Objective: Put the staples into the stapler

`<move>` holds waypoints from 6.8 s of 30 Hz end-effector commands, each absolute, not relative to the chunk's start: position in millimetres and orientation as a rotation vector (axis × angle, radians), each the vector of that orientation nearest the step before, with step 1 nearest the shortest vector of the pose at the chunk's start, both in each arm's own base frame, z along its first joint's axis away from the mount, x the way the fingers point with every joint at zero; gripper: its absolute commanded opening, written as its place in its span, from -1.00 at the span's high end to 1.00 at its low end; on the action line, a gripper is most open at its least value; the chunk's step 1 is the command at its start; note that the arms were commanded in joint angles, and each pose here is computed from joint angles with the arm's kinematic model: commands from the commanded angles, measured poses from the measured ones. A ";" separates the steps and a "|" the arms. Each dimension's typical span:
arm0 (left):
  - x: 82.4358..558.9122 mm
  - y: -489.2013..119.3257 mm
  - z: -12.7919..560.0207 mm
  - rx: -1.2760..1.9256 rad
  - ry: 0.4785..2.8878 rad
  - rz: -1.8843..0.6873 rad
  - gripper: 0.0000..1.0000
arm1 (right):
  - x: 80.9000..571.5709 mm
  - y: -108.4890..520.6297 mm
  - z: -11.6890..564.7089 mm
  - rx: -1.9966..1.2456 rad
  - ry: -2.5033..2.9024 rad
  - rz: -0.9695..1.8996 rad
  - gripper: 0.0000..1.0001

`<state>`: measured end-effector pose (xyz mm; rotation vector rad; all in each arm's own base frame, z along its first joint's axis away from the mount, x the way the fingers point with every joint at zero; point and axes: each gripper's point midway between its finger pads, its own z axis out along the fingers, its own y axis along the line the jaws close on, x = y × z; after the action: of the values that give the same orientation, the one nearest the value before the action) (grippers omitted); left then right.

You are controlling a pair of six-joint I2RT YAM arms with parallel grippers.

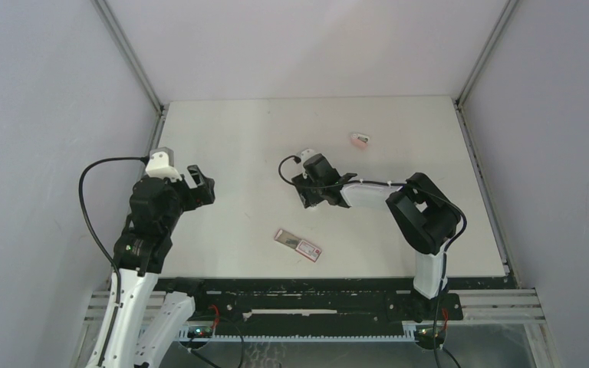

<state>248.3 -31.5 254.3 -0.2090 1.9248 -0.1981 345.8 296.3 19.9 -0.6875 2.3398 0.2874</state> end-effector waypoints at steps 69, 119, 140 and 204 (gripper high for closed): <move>254.7 -41.9 251.2 -0.273 1.868 -0.319 -0.71 | 515.3 125.0 77.8 -0.410 2.455 -0.008 1.00; 224.5 -284.0 246.4 -0.014 1.918 -1.323 0.95 | 202.0 313.7 241.8 -0.620 1.830 0.705 0.52; 149.8 -280.4 262.0 0.648 1.815 -1.368 1.00 | 147.3 282.4 259.4 -0.948 1.833 1.277 -0.66; 164.7 -275.0 276.9 0.694 1.360 -0.789 -0.61 | 145.4 298.2 287.6 -0.430 2.132 1.718 1.00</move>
<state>154.9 -274.4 256.0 0.7499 1.4797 -0.8365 141.9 295.6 266.7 -0.5049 2.1780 1.6637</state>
